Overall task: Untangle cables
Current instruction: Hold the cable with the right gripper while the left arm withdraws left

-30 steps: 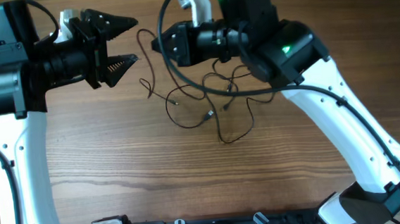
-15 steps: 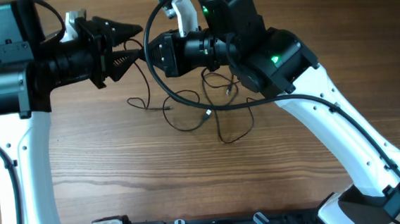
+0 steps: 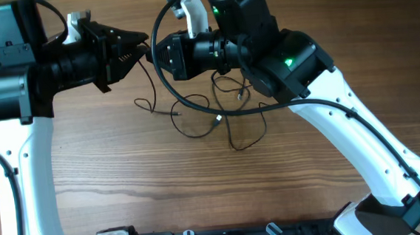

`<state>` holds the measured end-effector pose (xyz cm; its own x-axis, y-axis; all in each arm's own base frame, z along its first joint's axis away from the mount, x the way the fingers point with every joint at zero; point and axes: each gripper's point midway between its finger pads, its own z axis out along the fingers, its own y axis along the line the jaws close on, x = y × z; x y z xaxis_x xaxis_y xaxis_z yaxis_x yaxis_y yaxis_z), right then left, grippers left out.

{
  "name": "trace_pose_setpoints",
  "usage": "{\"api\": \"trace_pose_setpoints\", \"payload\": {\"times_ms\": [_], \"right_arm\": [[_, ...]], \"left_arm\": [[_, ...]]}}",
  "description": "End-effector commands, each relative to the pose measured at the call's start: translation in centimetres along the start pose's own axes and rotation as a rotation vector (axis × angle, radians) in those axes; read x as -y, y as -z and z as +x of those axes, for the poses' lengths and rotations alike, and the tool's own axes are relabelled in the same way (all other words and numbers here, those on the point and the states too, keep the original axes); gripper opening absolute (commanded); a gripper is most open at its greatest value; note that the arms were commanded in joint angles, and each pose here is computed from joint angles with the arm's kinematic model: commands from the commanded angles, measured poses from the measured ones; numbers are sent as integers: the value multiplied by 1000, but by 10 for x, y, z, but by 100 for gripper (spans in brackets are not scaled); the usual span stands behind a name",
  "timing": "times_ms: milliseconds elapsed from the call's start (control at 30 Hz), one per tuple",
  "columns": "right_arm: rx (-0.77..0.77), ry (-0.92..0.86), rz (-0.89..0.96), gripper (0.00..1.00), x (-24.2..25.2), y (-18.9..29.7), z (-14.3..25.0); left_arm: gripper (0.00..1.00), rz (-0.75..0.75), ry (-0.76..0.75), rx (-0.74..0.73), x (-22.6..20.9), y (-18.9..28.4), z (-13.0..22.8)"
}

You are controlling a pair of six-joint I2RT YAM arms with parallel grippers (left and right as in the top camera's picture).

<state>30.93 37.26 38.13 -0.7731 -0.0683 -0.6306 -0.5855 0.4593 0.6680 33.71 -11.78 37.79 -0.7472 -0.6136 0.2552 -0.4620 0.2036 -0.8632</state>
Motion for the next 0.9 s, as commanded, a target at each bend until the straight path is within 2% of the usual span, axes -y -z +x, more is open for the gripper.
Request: {"api": "trace_pose_setpoints", "payload": {"times_ms": [0, 333, 433, 533, 567, 633, 667, 733, 867], "right_arm": [[2, 24, -5, 4, -2, -1, 0], [2, 33, -31, 4, -7, -1, -1], [2, 33, -30, 8, -7, -1, -1], [-5, 28, -25, 30, -5, -1, 1], [-12, 23, -21, 49, -4, -1, 2], [-22, 12, -7, 72, -1, -1, 5], [-26, 9, -2, 79, 0, -1, 7], [-38, -5, 19, 87, 5, -1, 10], [-55, -30, 78, 92, 17, 0, 16]], "left_arm": [[18, 3, 25, 8, 3, 0, 0], [4, 3, 25, 8, 3, 0, 0], [4, 3, 25, 8, 3, 0, 0], [4, 1, 25, 14, 3, 1, -2], [4, -8, 25, 39, 1, 1, -6], [4, -41, 25, 126, -5, 2, -21], [4, -57, 22, 168, -8, 3, -28], [4, -98, 23, 276, -15, 8, -46], [4, -159, 29, 453, -26, 22, -76]]}}
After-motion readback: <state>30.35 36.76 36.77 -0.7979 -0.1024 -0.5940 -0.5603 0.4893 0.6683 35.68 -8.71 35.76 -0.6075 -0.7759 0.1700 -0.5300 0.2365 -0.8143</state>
